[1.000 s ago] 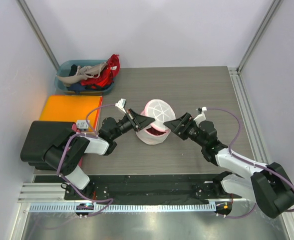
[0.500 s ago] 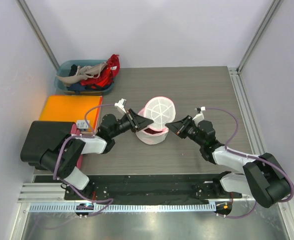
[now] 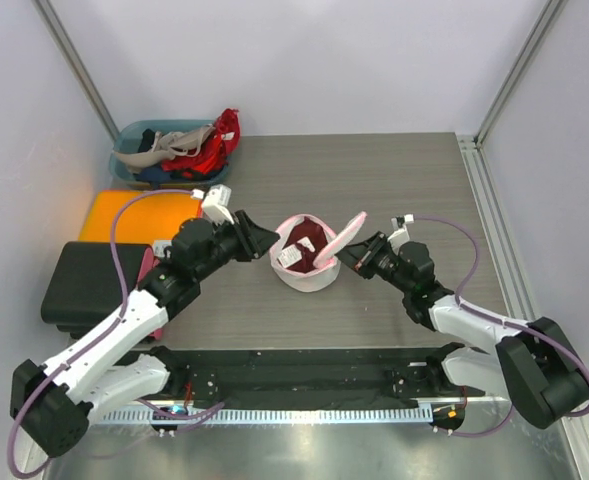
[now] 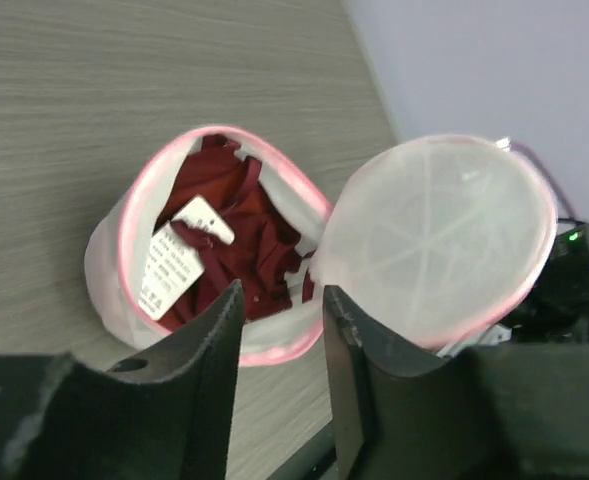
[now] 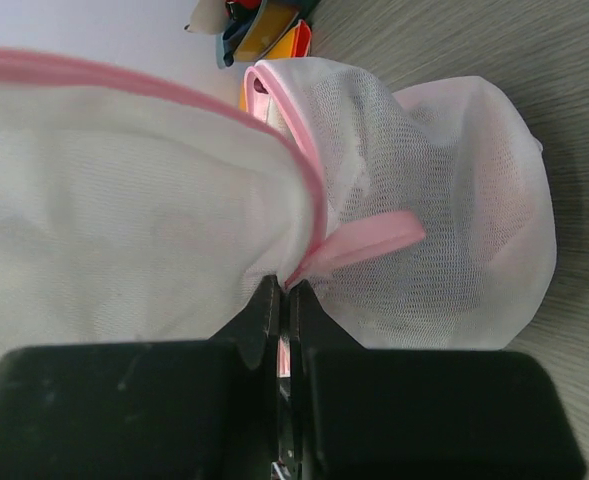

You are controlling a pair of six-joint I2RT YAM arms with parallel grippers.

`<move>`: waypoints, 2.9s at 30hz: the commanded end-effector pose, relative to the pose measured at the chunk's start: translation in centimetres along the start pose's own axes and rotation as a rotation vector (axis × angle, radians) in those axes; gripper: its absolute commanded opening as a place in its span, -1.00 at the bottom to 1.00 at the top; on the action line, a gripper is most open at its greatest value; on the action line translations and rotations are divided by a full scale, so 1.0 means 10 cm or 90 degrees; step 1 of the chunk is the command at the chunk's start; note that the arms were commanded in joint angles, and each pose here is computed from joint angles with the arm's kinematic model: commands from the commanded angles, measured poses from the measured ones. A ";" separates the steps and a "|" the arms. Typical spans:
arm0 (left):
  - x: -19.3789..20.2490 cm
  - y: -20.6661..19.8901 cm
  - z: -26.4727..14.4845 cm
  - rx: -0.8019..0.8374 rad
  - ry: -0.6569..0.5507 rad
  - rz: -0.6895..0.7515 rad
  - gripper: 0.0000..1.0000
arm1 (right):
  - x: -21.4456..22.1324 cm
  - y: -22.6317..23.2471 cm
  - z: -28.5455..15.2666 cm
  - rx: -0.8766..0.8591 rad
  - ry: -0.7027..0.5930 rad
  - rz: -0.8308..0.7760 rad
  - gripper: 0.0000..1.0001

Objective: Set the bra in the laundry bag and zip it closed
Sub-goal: Close the laundry bag at the center of the board, then zip the zipper on the laundry bag.

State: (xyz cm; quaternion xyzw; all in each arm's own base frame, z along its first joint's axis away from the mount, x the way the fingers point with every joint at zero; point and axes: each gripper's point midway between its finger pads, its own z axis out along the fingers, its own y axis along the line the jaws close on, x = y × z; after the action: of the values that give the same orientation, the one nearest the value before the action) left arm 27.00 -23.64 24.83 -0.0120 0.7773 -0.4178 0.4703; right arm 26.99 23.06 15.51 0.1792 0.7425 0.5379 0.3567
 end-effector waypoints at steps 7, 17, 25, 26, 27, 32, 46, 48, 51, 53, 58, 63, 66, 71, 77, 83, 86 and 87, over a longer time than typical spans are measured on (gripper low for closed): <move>0.64 -0.25 -0.28 -0.086 0.022 0.089 -0.23 | -0.17 0.37 -0.05 0.025 -0.014 0.048 -0.97; 0.72 -0.73 -0.10 0.030 0.053 0.096 0.02 | -0.09 0.45 -0.10 0.013 0.026 0.009 -0.72; 0.86 -0.84 0.33 -0.019 0.085 0.128 -0.16 | -0.02 0.50 -0.09 -0.007 0.046 0.004 -0.21; 0.82 -0.88 0.34 -0.023 0.078 0.128 -0.16 | -0.02 0.50 -0.09 -0.009 0.048 0.004 -0.21; 0.81 -0.84 0.35 -0.042 0.071 0.132 -0.15 | -0.02 0.50 -0.09 -0.008 0.047 0.003 -0.21; 0.80 -0.82 0.37 -0.082 0.078 0.141 -0.07 | 0.03 0.42 -0.07 0.000 0.062 0.006 -0.17; 0.98 -0.62 0.58 -0.153 0.118 0.307 -0.63 | 0.04 0.35 -0.08 -0.010 0.047 0.003 -0.81; 0.96 -0.60 0.59 -0.159 0.116 0.324 -0.52 | 0.04 0.35 -0.09 -0.009 0.047 0.001 -0.84; 0.95 -0.55 0.61 -0.182 0.116 0.337 -0.46 | 0.05 0.36 -0.09 -0.011 0.050 0.001 -0.88; 0.95 -0.53 0.64 -0.193 0.119 0.344 -0.46 | 0.05 0.35 -0.09 -0.011 0.052 0.002 -0.88; 0.97 -0.48 0.65 -0.206 0.123 0.352 -0.46 | 0.06 0.37 -0.09 -0.015 0.054 0.003 -0.90; 0.99 -0.48 0.69 -0.207 0.124 0.359 -0.47 | 0.06 0.38 -0.09 -0.016 0.055 0.004 -0.91; 1.01 -0.47 0.71 -0.206 0.125 0.365 -0.48 | 0.06 0.38 -0.09 -0.017 0.056 0.006 -0.91; 1.02 -0.43 0.73 -0.221 0.126 0.368 -0.49 | 0.06 0.40 -0.10 -0.020 0.056 0.007 -0.92; 0.92 -0.36 0.72 -0.243 0.105 0.361 -0.60 | 0.06 0.41 -0.11 -0.021 0.056 0.005 -0.94; 0.84 -0.35 0.73 -0.240 0.097 0.356 -0.80 | 0.08 0.38 -0.13 -0.018 0.060 0.001 -0.99; 0.84 -0.32 0.74 -0.240 0.101 0.354 -0.88 | 0.09 0.38 -0.14 -0.020 0.062 0.000 -0.98; 0.84 -0.31 0.72 -0.241 0.101 0.353 -0.90 | 0.10 0.37 -0.14 -0.020 0.063 -0.002 -0.98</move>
State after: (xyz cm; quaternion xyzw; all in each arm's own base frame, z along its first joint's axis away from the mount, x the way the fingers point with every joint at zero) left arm 25.34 -34.36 17.30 0.1638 0.8590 -0.1228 0.4692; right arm 25.20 23.83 16.94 0.1700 0.7697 0.5358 0.3027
